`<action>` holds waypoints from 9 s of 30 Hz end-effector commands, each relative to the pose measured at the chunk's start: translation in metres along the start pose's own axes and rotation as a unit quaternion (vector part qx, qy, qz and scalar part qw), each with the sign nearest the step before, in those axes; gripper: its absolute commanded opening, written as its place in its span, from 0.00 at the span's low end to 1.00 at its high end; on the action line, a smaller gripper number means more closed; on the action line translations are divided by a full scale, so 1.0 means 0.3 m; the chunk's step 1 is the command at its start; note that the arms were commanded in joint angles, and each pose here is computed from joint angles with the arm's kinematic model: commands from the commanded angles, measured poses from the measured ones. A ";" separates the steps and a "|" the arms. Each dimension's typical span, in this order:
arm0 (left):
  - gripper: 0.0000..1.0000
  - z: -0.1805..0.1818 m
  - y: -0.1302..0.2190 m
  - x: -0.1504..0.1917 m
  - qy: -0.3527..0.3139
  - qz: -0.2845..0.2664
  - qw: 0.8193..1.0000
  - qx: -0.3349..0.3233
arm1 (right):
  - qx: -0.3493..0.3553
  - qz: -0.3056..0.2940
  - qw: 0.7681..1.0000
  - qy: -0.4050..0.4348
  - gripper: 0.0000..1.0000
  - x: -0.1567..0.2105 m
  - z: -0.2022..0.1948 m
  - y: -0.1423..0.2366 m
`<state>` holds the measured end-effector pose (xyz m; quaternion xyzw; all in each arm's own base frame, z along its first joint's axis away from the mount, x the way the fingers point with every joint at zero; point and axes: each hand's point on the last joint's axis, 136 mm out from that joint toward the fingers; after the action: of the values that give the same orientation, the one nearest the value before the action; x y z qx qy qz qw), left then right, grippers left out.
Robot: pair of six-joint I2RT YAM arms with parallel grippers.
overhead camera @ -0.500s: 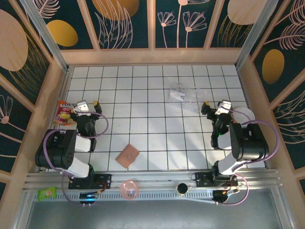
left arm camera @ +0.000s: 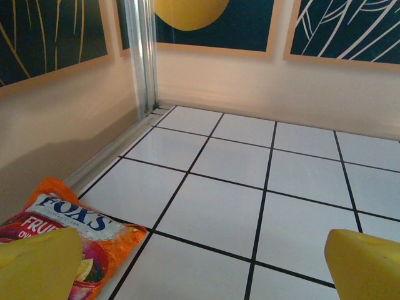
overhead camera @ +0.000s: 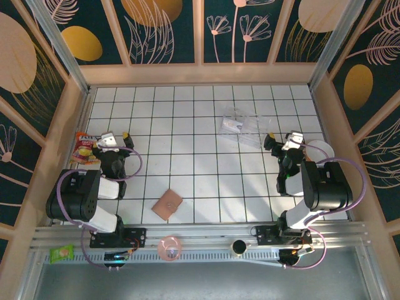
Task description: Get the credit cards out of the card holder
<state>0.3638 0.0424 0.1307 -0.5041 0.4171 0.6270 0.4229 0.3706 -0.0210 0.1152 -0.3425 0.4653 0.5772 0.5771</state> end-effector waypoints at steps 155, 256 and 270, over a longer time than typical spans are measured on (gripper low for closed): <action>0.72 -0.355 0.418 -0.061 0.332 0.230 0.860 0.312 | -0.220 0.441 0.869 -0.037 0.68 0.403 0.926 0.395; 0.15 -0.814 0.876 -0.282 0.226 0.143 0.650 0.711 | -0.540 0.441 0.711 0.093 0.00 0.140 1.097 0.659; 0.00 -0.753 0.717 -0.289 0.308 0.117 0.775 0.539 | -0.314 0.322 0.884 -0.127 0.56 -0.073 1.062 0.485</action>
<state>0.2133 -0.2637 0.1975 -0.2209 0.8766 0.1221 0.4096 0.2640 0.2939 0.2400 -0.3113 0.2838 0.8932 0.1575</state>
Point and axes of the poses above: each hand's point on the last joint's axis, 136 mm out from that joint toward the fingers, its own y axis back along the fingers, its own z axis along the line the jaws close on, x = y × z, and after that the axes turned 12 degrees about -y, right-handed
